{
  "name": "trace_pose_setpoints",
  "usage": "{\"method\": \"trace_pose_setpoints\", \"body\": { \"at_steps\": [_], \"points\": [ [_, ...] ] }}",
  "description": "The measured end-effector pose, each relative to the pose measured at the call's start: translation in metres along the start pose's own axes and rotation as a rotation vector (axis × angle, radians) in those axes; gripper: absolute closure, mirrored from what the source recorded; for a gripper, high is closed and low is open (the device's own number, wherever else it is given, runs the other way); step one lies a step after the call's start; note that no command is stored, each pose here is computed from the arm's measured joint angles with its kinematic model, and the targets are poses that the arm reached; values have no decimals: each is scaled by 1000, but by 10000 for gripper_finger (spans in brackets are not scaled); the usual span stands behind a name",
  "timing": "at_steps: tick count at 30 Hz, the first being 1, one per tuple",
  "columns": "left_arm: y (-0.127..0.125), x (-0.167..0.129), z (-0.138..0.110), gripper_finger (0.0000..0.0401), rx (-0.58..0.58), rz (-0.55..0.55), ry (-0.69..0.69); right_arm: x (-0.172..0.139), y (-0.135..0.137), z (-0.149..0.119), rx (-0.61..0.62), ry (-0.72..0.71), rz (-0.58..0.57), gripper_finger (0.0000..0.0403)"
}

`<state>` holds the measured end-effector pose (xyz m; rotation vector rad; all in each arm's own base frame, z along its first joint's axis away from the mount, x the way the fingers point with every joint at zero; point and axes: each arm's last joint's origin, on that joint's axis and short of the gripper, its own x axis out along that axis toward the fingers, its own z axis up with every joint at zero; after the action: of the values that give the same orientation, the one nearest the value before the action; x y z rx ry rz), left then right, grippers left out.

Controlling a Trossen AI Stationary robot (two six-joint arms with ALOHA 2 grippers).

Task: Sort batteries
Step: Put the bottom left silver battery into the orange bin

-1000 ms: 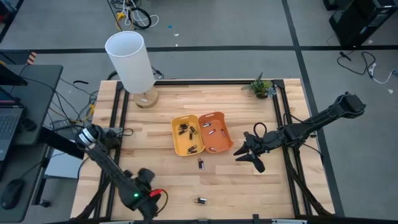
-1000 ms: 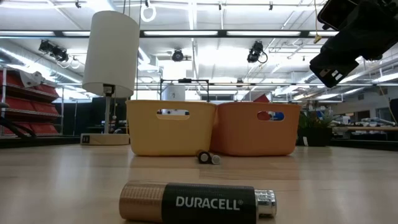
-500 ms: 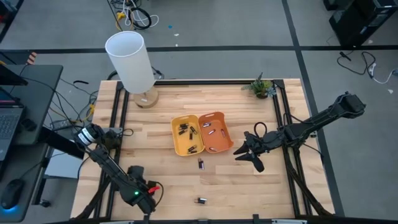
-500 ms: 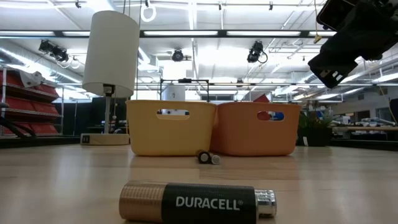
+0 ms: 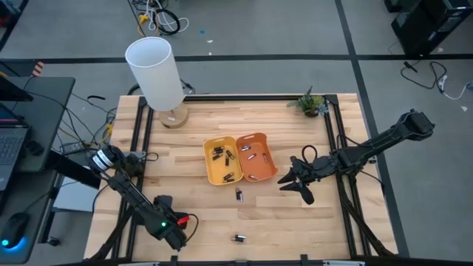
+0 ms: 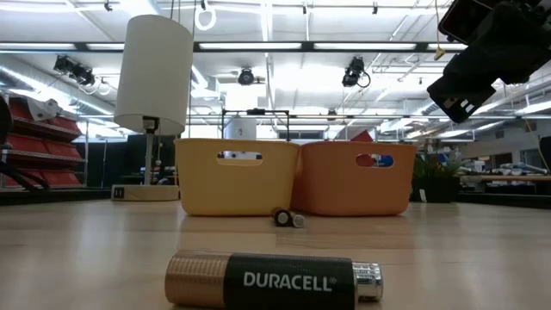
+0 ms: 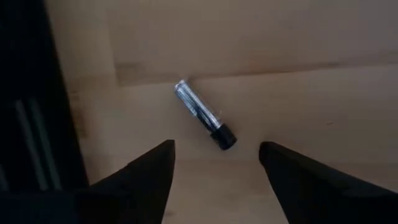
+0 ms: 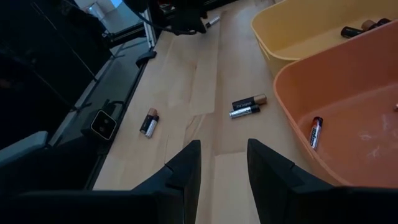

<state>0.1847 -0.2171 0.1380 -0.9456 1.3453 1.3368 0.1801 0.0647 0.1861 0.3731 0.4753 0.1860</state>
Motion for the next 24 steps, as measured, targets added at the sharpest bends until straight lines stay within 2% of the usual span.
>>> {"method": "trace_pose_setpoints", "body": {
  "at_steps": [5,10,13,18,24],
  "points": [
    [-2,14,11,159,-14,-22,24,0,0,0,1,0,0,286],
    [-9,9,20,200,-25,-9,27,0,0,0,2,1,0,286],
    [-8,0,26,217,-18,-44,28,0,0,0,5,1,0,286],
    [-3,-16,34,223,-12,-145,0,0,0,0,8,0,0,286],
    [1,-18,44,222,-31,-134,-5,0,0,0,6,0,0,286]
  ]
}}
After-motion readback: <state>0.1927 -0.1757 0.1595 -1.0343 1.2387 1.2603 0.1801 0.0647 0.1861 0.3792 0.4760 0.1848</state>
